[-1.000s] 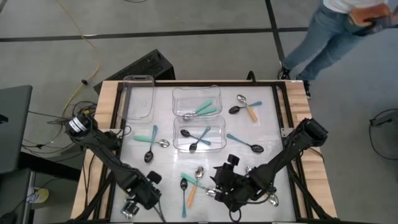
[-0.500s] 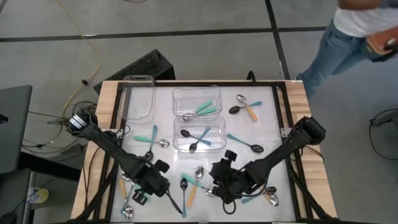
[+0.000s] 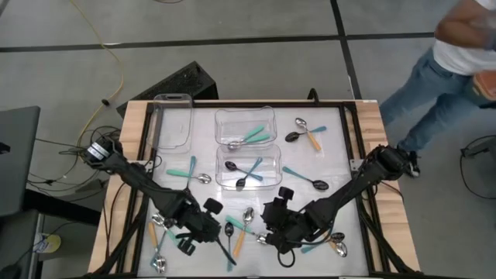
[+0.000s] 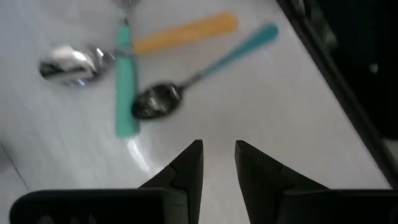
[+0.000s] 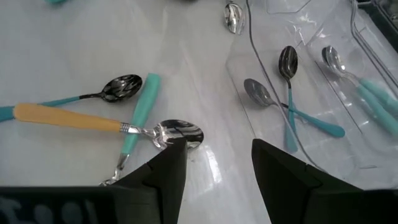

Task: Sort silverware by color (type)
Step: Put the green spoon into the top right transparent bin, then put the blue spoon into the bottom transparent bin

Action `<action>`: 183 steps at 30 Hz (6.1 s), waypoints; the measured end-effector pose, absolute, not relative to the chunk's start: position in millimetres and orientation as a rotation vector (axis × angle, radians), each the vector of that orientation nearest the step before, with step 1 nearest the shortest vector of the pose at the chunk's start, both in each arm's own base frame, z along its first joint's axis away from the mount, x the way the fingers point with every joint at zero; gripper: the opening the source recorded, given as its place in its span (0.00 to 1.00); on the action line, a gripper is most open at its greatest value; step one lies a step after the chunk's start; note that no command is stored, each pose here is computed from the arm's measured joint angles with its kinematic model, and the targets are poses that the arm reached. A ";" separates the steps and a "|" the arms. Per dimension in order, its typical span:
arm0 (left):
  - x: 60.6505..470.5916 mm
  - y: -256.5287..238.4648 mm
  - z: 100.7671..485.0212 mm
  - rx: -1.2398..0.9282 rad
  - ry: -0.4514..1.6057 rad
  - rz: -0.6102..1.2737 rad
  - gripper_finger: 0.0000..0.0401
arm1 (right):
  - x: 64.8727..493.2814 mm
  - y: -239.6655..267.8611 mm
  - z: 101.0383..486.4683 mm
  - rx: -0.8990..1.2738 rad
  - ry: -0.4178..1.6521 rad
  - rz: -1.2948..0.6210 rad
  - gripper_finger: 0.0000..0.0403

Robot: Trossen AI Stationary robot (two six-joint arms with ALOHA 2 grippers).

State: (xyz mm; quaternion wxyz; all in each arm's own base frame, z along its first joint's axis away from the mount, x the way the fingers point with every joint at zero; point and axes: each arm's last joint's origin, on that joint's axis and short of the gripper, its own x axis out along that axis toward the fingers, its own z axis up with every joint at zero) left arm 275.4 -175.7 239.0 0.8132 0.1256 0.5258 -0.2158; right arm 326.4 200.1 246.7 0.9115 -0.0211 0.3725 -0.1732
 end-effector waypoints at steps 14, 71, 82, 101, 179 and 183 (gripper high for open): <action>287.2 -168.2 242.2 0.229 1.056 -0.435 0.37 | 321.7 204.8 245.9 -0.095 0.786 -0.332 0.50; 136.9 -195.6 134.8 0.228 1.391 -0.372 0.53 | 324.8 212.2 242.4 0.029 0.701 -0.322 0.50; 143.2 -194.9 142.5 0.337 1.324 -0.393 0.07 | 315.1 225.5 242.1 0.012 0.706 -0.283 0.50; 224.1 -118.1 280.7 0.432 0.848 -0.174 0.08 | 299.5 199.5 268.7 -0.127 0.811 -0.233 0.50; 200.8 59.2 349.0 -0.171 0.567 0.100 0.40 | 188.9 -3.4 239.9 0.275 1.168 -0.280 0.50; 194.3 55.3 324.0 -0.132 0.379 0.093 0.40 | 187.7 -9.1 239.4 0.300 1.171 -0.323 0.50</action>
